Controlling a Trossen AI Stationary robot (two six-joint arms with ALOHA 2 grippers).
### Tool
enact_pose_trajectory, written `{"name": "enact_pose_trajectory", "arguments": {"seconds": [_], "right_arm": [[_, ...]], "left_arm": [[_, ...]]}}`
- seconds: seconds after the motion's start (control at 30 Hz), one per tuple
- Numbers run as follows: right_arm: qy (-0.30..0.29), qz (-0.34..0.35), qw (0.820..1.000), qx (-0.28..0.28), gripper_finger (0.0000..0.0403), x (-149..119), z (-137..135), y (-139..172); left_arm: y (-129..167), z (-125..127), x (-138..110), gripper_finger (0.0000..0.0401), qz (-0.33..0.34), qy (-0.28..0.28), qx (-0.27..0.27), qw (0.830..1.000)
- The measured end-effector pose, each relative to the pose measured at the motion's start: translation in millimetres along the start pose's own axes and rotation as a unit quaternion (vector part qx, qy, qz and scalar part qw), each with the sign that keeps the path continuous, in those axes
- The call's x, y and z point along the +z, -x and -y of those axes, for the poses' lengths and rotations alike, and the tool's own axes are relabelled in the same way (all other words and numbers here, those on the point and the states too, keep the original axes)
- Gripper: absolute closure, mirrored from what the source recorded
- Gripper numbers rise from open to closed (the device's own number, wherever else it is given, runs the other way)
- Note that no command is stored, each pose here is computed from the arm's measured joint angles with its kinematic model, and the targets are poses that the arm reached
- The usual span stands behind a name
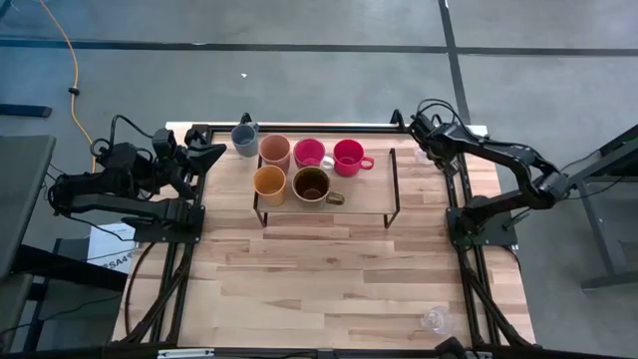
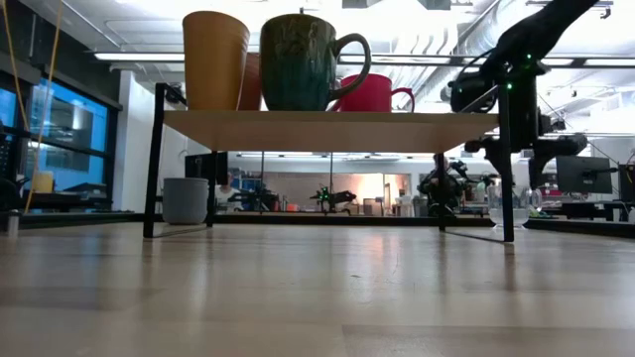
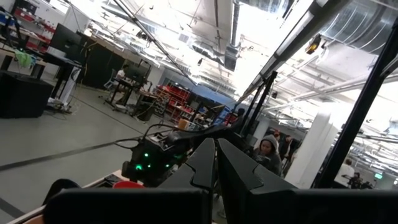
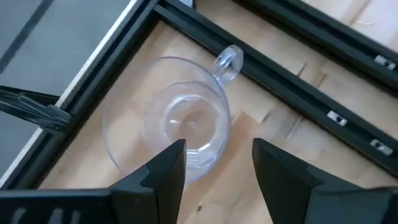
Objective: Stack small to large cups/mugs on shelf
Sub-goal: Put the top transparent mug on the shelf
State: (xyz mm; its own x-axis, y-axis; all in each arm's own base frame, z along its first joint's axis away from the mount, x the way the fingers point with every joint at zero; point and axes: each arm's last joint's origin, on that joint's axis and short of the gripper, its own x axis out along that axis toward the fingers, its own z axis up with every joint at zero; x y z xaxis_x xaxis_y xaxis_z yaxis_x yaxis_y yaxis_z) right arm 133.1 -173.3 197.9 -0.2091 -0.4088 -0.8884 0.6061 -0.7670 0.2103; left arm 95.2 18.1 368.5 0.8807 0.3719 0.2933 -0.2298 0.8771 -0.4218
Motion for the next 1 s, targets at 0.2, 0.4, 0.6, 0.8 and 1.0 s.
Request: {"name": "enact_pose_trajectory", "arguments": {"seconds": [0.2, 0.4, 0.6, 0.8, 1.0], "right_arm": [[-0.024, -0.004, 1.0, 0.016, 0.0226, 2.4, -1.3, -6.8], [-0.049, -0.024, 0.998, -0.009, 0.0245, 1.5, 8.9, -18.3], [-0.042, -0.021, 0.999, 0.001, 0.03, 1.6, 7.6, -19.7], [-0.003, -0.017, 1.0, 0.004, 0.0369, 1.8, 7.1, -19.6], [0.028, -0.003, 0.999, 0.04, 0.0397, 4.4, 7.1, -8.3]], "left_arm": [[0.0, 0.0, 0.0, 0.0394, 0.0, 0.002, 0.0, 1.0], [0.0, 0.0, 0.0, 0.0394, 0.0, 0.002, 0.0, 1.0], [0.0, 0.0, 0.1, 0.0394, 0.001, 0.004, 0.0, 1.0], [0.0, 0.1, 0.2, 0.0394, 0.001, 0.015, 0.0, 1.0], [0.0, 0.1, 0.2, 0.0394, 0.001, 0.015, 0.0, 1.0]]}}
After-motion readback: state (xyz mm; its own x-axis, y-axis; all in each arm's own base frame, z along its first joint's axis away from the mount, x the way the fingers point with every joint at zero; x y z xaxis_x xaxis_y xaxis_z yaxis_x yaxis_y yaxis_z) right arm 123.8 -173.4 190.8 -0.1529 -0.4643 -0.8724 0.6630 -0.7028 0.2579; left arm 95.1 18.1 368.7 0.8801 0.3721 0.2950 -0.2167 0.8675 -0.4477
